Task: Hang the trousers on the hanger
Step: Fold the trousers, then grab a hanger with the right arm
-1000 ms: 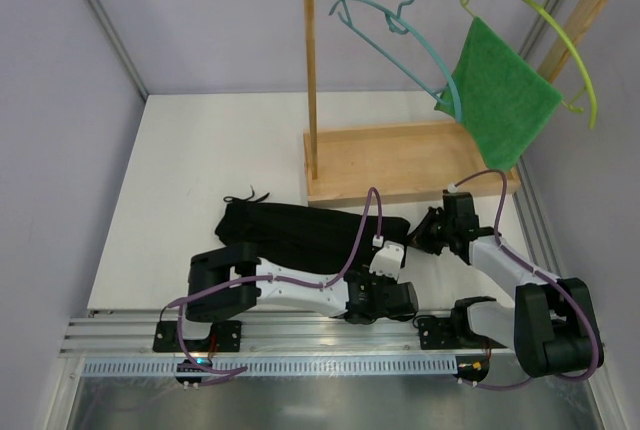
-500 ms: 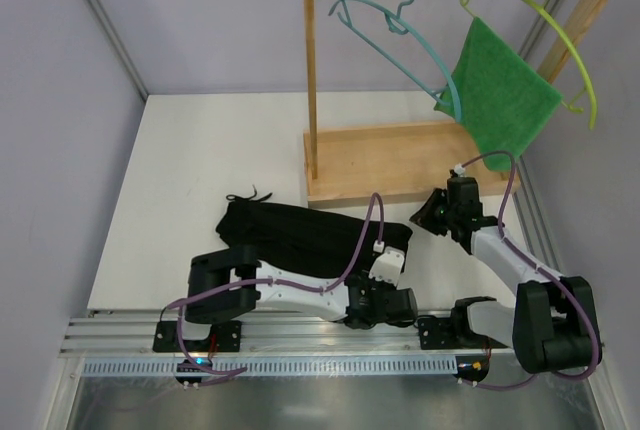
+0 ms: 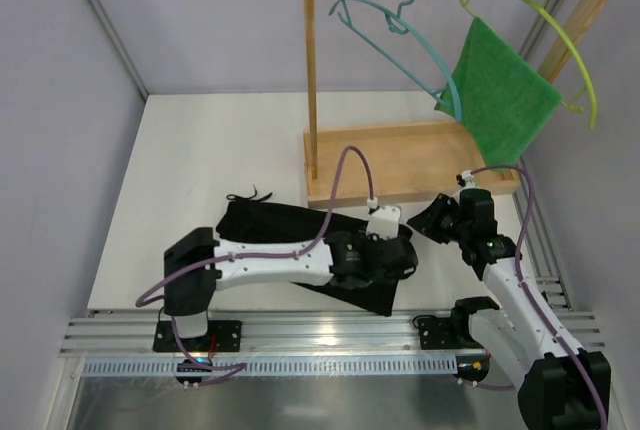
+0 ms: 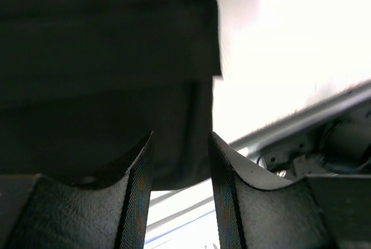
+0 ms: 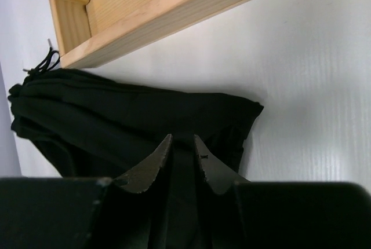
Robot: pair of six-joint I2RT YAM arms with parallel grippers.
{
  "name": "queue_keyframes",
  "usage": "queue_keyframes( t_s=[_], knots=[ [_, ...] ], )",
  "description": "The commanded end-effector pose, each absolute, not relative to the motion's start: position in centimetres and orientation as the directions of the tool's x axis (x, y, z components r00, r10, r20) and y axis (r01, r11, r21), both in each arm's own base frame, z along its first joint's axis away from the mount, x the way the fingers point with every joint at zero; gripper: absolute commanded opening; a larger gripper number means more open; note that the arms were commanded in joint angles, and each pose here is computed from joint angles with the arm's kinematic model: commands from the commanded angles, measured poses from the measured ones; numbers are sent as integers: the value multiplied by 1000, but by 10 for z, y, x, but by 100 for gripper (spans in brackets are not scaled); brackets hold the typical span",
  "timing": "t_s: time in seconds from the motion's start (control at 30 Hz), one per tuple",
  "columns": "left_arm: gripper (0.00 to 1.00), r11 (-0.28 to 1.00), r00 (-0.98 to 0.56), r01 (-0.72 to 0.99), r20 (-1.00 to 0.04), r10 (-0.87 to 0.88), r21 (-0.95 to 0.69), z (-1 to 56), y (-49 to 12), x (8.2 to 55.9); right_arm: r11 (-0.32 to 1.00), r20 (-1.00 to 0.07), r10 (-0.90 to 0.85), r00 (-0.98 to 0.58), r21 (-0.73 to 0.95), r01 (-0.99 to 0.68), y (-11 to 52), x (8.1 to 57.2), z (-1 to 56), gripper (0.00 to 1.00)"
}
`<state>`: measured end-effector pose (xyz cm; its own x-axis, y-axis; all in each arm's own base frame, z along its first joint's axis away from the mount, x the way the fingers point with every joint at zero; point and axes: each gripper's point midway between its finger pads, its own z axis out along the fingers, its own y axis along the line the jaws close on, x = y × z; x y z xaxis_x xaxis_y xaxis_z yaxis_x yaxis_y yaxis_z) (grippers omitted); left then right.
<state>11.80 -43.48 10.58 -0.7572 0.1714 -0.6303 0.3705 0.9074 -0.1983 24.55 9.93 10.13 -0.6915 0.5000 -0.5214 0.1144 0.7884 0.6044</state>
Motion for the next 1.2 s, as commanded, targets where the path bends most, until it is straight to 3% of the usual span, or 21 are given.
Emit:
queue_keyframes(
  t_s=[0.0,0.23,0.4,0.53,0.8,0.97,1.07,1.1,1.17],
  knots=[
    [42,935,-765,290,-637,98,-204,146,-391,155,733,-440,508,-741,673,103,121,226,99,23],
    [31,984,-814,-87,-558,-161,-158,141,-244,255,718,-376,423,-825,694,52,178,212,87,23],
    [23,928,-751,-315,-546,-371,-198,141,-150,277,763,-322,450,-833,624,170,169,191,41,24],
    [19,836,-692,-510,-481,-539,-203,102,-81,279,810,-343,488,-803,521,270,142,199,13,28],
    [14,808,-727,-579,-378,-573,-109,40,-68,261,881,-420,431,-799,388,271,111,233,19,31],
    [14,763,-712,-630,-286,-642,-144,18,-77,235,919,-539,328,-776,373,129,109,254,58,39],
    [19,742,-667,-647,-343,-662,-173,40,-69,234,922,-575,262,-775,387,25,118,254,95,47],
    [29,741,-652,-645,-372,-660,-185,56,-66,237,920,-560,230,-796,391,-9,121,244,102,50],
    [43,741,-612,-632,-440,-658,-228,85,-61,246,912,-634,201,-746,400,-94,125,244,145,67]
  ],
)
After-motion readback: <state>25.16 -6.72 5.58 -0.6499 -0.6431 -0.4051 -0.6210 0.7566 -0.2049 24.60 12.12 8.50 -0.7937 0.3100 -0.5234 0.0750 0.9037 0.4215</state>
